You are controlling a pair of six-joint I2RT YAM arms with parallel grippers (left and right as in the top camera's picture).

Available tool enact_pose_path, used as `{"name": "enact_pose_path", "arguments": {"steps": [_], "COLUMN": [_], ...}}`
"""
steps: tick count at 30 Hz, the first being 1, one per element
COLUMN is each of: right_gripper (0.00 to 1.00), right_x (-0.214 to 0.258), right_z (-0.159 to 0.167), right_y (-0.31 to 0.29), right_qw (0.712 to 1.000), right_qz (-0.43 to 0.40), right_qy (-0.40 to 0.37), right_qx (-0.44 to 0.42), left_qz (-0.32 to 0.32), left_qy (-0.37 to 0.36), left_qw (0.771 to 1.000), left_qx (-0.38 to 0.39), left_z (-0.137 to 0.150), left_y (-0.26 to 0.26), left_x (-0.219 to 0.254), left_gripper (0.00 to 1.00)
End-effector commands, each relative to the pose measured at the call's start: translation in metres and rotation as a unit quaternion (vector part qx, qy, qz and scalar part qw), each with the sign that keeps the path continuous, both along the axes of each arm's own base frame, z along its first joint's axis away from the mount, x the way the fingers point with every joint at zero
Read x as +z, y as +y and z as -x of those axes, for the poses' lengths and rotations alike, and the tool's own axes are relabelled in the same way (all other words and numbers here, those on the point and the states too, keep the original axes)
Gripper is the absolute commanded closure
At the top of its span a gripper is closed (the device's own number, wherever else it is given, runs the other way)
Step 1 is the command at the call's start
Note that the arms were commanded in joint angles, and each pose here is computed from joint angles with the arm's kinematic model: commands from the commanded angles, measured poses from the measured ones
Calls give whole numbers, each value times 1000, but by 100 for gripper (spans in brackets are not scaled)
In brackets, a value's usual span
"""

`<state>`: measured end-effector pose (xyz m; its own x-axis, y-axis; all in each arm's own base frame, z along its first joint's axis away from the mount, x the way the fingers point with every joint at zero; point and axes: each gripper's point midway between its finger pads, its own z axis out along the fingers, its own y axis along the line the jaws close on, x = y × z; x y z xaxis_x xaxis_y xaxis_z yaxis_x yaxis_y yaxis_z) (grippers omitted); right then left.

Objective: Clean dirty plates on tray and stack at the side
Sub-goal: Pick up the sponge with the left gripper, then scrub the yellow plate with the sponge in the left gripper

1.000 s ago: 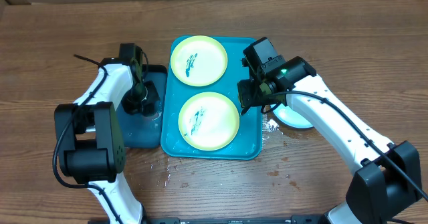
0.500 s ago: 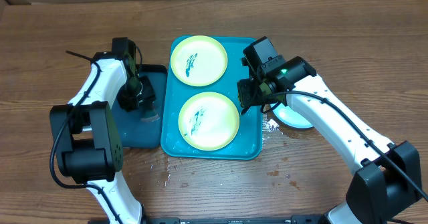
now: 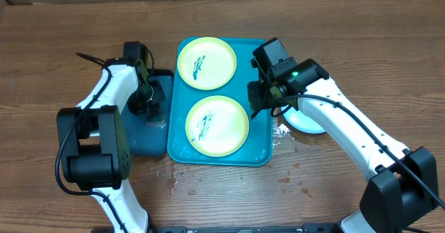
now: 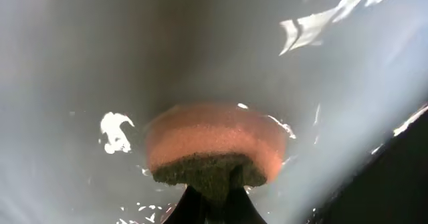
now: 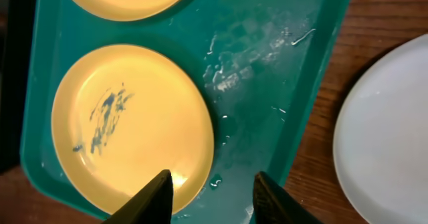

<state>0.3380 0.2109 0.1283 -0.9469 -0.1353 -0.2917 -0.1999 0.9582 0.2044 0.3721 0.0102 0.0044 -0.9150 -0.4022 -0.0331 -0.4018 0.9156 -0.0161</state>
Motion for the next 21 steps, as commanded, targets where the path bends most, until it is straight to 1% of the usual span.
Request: {"name": "enact_pose_path", "arguments": {"steps": [1,4,5,6,7,8,9,13,16,18,21], "right_gripper": [64,64,63,62,62,62,58,54,54,54,55], "right_x": [2,-5,-10,-14,-23,-28,-38,-55,-70,-79,-93], "right_z": [-12,-12,-11,-10,-8,-8,-7,-3,-3,-2,2], "right_y": [-18,-27,-26,-25,-21,-19,-11,16,17,17,19], "right_qw": [997,991,990,990,991,992,994,998,997,996,994], "right_qz": [33,40,40,37,36,36,29,-16,-10,-7,-6], "right_qy": [-21,-14,-4,4,17,25,37,66,79,89,110], "right_qx": [-66,-125,-135,-134,-128,-121,-95,-15,-15,-14,-12], "left_qz": [-6,-8,-10,-12,-15,-17,-19,-27,-43,-41,-19], "left_qy": [11,-13,-34,-45,-68,-78,-92,-107,-99,-96,-98], "left_qw": [1000,1000,999,999,997,996,995,993,993,993,993], "left_qx": [6,2,-5,-10,-25,-29,-36,-51,-49,-49,-57], "left_z": [7,1,-1,-1,0,2,5,12,16,17,16], "left_y": [11,18,21,21,21,21,19,19,25,24,13], "left_x": [22,59,88,102,127,138,152,169,168,167,166], "left_gripper": [96,96,96,96,96,96,96,96,96,96,96]}}
